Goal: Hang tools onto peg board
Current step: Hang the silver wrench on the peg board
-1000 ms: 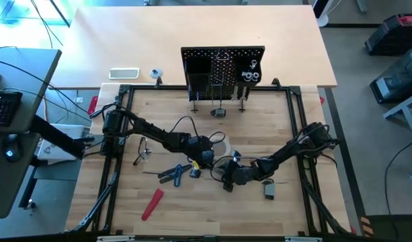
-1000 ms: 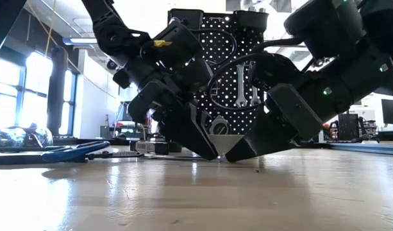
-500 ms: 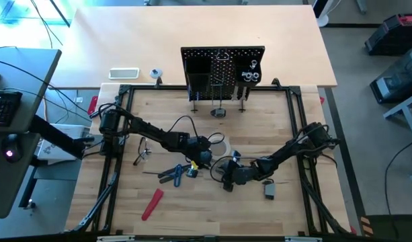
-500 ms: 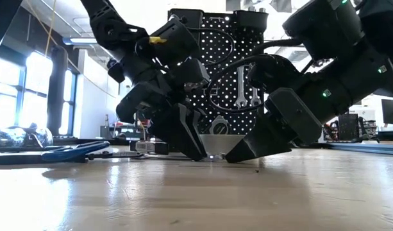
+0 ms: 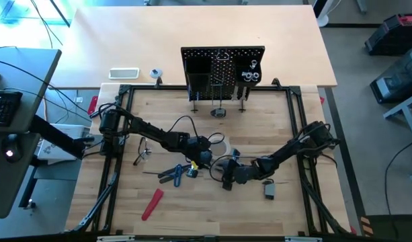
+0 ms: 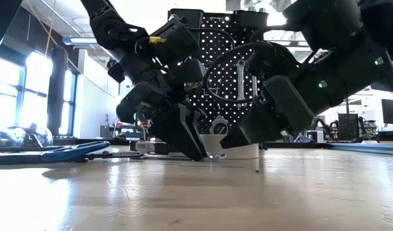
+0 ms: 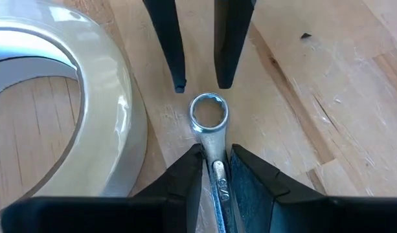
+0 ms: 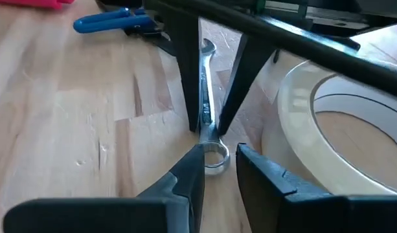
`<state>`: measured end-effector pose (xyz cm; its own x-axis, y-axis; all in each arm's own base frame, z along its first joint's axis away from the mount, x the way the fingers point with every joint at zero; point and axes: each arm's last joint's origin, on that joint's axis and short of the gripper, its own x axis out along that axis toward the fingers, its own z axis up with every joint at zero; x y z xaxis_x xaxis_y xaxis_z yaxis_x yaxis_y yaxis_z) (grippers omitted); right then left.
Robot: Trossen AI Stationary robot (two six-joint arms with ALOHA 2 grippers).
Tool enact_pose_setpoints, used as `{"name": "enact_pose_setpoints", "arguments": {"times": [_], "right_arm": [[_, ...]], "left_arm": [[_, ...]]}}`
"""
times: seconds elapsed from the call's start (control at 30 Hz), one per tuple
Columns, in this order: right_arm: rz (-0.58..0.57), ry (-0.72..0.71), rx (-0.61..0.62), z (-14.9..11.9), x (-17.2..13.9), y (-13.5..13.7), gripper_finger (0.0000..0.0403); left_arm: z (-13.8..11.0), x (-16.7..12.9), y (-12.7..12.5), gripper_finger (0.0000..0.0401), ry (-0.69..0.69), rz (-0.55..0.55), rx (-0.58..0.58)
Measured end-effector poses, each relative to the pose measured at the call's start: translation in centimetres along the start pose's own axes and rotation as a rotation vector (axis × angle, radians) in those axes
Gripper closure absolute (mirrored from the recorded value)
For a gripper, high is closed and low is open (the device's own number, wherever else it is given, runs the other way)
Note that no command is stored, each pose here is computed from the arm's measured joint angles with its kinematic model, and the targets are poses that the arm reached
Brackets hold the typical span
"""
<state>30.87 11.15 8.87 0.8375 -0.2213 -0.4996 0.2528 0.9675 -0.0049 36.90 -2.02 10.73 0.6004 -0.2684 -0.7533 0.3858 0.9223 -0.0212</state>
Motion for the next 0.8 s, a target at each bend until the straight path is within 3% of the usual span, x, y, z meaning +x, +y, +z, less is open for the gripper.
{"name": "enact_pose_setpoints", "arguments": {"times": [0.4, 0.8], "right_arm": [[0.022, -0.013, -0.020, 0.35, 0.23, -0.21, 0.0372], [0.057, 0.007, -0.006, 0.57, 0.79, -0.95, 0.0375]], "left_arm": [[0.02, 0.00, -0.01, 0.0325, -0.001, 0.001, 0.000], [0.04, 0.00, 0.00, 0.0325, -0.003, 0.001, 0.000]]}}
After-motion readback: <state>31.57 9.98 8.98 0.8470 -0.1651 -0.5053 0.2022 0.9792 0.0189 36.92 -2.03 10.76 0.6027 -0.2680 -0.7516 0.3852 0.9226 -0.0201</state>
